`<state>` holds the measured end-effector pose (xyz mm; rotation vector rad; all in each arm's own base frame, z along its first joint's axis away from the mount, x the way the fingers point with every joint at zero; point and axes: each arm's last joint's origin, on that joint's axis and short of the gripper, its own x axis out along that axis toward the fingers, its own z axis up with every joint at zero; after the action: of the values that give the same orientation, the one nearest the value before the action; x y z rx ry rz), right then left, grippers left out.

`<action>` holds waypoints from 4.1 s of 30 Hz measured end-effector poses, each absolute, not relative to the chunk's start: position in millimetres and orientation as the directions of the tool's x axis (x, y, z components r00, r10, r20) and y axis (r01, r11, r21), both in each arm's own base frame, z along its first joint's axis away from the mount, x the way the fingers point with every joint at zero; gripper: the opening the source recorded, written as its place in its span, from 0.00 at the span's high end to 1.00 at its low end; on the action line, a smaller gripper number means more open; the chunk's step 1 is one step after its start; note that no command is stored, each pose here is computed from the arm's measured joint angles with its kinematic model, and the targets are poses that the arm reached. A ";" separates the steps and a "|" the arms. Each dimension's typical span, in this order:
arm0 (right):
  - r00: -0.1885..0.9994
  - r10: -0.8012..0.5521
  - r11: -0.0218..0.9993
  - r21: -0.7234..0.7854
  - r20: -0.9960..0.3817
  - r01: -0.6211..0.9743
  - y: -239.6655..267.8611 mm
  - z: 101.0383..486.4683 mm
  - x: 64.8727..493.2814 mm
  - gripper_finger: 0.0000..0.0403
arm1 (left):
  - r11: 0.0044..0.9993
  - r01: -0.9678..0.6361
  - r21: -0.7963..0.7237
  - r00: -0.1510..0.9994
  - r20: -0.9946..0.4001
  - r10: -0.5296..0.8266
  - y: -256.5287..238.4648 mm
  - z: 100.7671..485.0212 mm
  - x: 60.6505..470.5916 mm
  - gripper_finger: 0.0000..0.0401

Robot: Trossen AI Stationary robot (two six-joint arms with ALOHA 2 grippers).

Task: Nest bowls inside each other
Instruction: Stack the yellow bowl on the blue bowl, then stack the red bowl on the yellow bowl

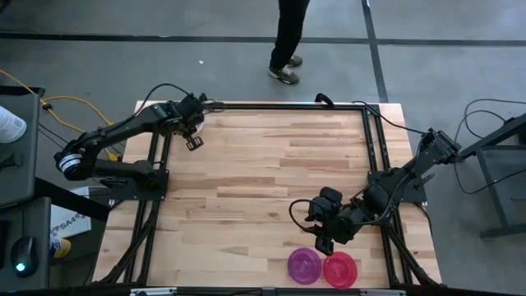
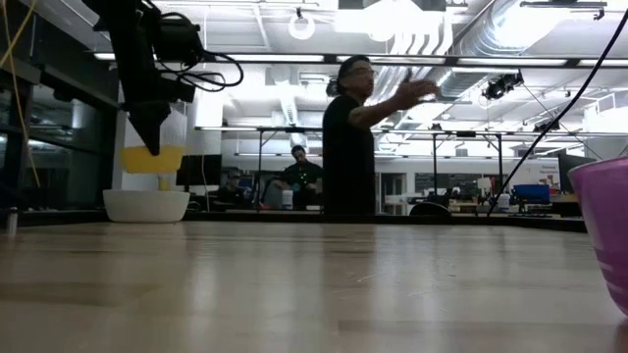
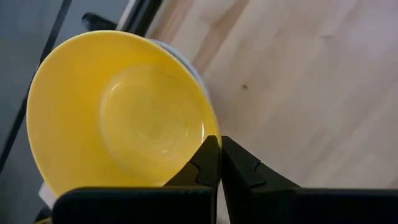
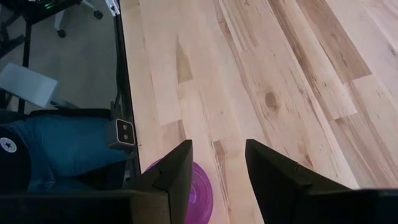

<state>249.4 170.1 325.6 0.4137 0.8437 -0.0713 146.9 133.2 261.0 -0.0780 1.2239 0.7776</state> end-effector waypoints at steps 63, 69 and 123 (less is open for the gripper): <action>0.664 0.113 0.921 0.328 -0.739 0.209 173.5 325.5 247.0 0.65 | 0.649 -0.709 0.275 -0.023 -0.929 0.368 202.6 182.8 141.3 1.00; 0.664 0.113 0.921 0.329 -0.739 0.209 173.5 325.5 247.1 0.65 | 0.653 -0.708 0.268 -0.022 -0.933 0.358 205.1 177.4 143.2 0.92; 0.666 0.105 0.923 0.323 -0.738 0.212 171.3 325.5 248.6 0.65 | 0.778 -0.592 0.210 0.095 -0.941 0.326 195.9 231.4 178.7 0.78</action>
<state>248.6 171.3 325.5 0.4036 0.8459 -0.0617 178.7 195.9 231.4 -0.2460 1.3098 0.6899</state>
